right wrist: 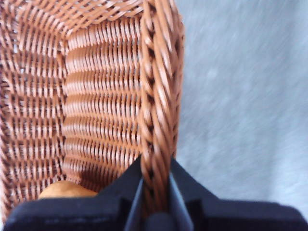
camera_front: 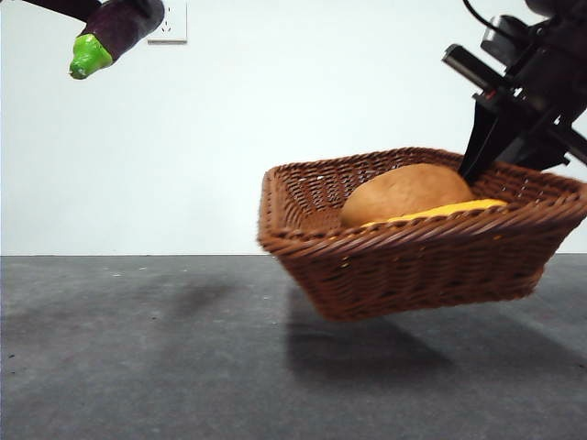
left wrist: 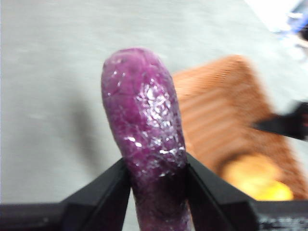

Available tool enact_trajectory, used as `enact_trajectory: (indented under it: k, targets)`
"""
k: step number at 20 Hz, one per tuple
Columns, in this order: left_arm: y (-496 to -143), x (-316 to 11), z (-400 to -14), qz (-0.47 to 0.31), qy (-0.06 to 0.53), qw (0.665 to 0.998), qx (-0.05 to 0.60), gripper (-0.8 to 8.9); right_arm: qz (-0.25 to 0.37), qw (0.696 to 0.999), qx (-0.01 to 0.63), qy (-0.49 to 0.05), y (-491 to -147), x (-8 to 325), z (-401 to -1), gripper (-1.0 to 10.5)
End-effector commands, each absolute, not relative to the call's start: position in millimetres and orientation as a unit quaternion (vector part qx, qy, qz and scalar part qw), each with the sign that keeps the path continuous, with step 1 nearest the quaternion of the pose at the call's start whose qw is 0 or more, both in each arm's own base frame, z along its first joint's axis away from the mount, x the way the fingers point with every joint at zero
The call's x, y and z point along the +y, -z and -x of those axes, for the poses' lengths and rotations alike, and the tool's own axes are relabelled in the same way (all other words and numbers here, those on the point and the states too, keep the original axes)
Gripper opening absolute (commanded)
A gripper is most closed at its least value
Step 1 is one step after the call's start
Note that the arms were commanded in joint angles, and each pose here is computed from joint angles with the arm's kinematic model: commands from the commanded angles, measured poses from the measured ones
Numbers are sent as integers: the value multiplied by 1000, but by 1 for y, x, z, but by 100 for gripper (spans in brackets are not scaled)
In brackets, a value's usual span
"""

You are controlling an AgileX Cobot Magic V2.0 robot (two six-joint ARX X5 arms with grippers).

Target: Help me put the vegetables on the table into the basket

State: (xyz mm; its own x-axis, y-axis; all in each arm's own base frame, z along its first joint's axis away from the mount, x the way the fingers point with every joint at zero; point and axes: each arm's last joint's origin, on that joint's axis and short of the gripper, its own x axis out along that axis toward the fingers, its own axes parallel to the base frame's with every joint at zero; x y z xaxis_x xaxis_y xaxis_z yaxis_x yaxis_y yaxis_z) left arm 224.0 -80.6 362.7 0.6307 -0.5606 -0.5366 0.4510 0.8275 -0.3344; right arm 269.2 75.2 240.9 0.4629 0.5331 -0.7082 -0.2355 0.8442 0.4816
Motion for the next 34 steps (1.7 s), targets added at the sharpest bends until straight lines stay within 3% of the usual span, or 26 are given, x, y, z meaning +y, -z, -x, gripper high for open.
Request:
enact_trajectory:
  k: [1,7,11,20,21,23,24,31,34]
  targets:
    - [-333,-90,-213,136,308,877,342,-8,-190,832,463,-237,-233,88,-264,-12]
    - [-325,-122,-206,180,369,849,331,-8,-190,828,458,-262,-219,139,-252,-12]
    - [-303,-130,-218,157,326,852,380,-8,-198,822,452,-283,-217,157,-250,-12]
    - [-254,-146,-248,138,261,837,461,3,-196,820,456,-285,-217,157,-248,-12]
    - [-252,-146,-248,137,260,835,466,50,-195,820,456,-285,-217,157,-248,-12]
    - [-251,-146,-248,136,259,833,469,319,-195,820,456,-286,-217,157,-248,-12]
    - [-251,-146,-248,136,259,833,469,401,-194,820,456,-286,-217,157,-248,-12]
    - [-252,-146,-248,137,263,832,468,408,-188,821,454,-289,-217,157,-248,-12]
    - [-260,-144,-244,143,290,826,461,408,-189,821,454,-289,-217,157,-248,-12]
